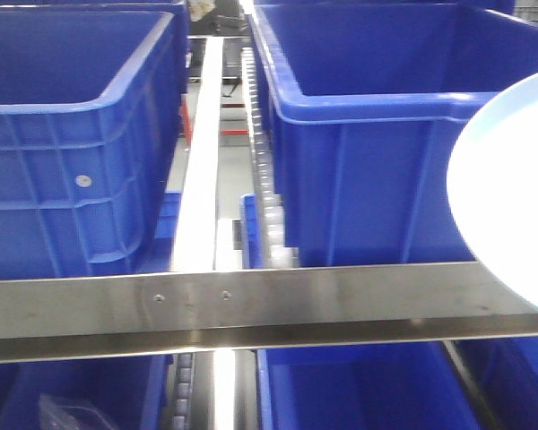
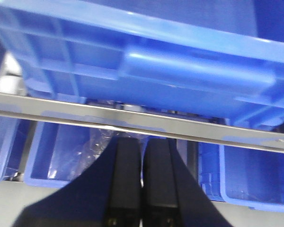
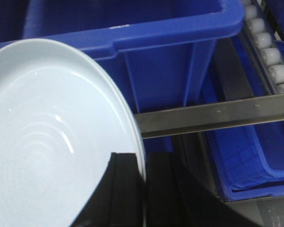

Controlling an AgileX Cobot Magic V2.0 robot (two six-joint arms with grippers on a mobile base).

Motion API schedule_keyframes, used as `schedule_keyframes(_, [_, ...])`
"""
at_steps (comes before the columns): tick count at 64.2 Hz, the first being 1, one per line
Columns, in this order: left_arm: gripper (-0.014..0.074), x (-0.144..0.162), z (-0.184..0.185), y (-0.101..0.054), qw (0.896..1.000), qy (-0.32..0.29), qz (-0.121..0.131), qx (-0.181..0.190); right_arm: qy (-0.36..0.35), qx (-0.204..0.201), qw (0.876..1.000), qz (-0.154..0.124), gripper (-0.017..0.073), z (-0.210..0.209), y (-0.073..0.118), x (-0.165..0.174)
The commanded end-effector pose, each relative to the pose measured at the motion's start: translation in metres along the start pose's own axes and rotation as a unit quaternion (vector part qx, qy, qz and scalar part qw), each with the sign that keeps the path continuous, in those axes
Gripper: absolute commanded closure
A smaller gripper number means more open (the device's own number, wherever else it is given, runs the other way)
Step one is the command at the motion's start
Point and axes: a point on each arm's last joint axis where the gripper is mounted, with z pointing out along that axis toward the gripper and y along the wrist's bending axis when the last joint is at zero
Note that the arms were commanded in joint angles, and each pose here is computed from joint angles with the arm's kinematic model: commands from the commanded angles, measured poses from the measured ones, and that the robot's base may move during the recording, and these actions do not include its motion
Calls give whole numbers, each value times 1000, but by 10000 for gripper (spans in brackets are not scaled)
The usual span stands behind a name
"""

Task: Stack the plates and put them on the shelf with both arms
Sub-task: 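Lower the plates into the blue bin with the right gripper and release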

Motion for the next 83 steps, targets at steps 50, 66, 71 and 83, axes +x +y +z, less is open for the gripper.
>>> schedule_keyframes(50, [496, -14, -4, -4, 999, -45, 0, 15, -59, -13, 998, -1, 502, -5, 3, -17])
schedule_keyframes(66, [496, -14, -4, -4, 999, -45, 0, 15, -121, -26, 992, 0, 502, -6, 6, -28])
schedule_keyframes(71, [496, -14, -4, -4, 999, -45, 0, 15, -152, -32, 988, 0, 502, -6, 7, -35])
schedule_keyframes(83, [496, -14, -4, -4, 999, -45, 0, 15, -168, -36, 985, 0, 502, 8, 15, -78])
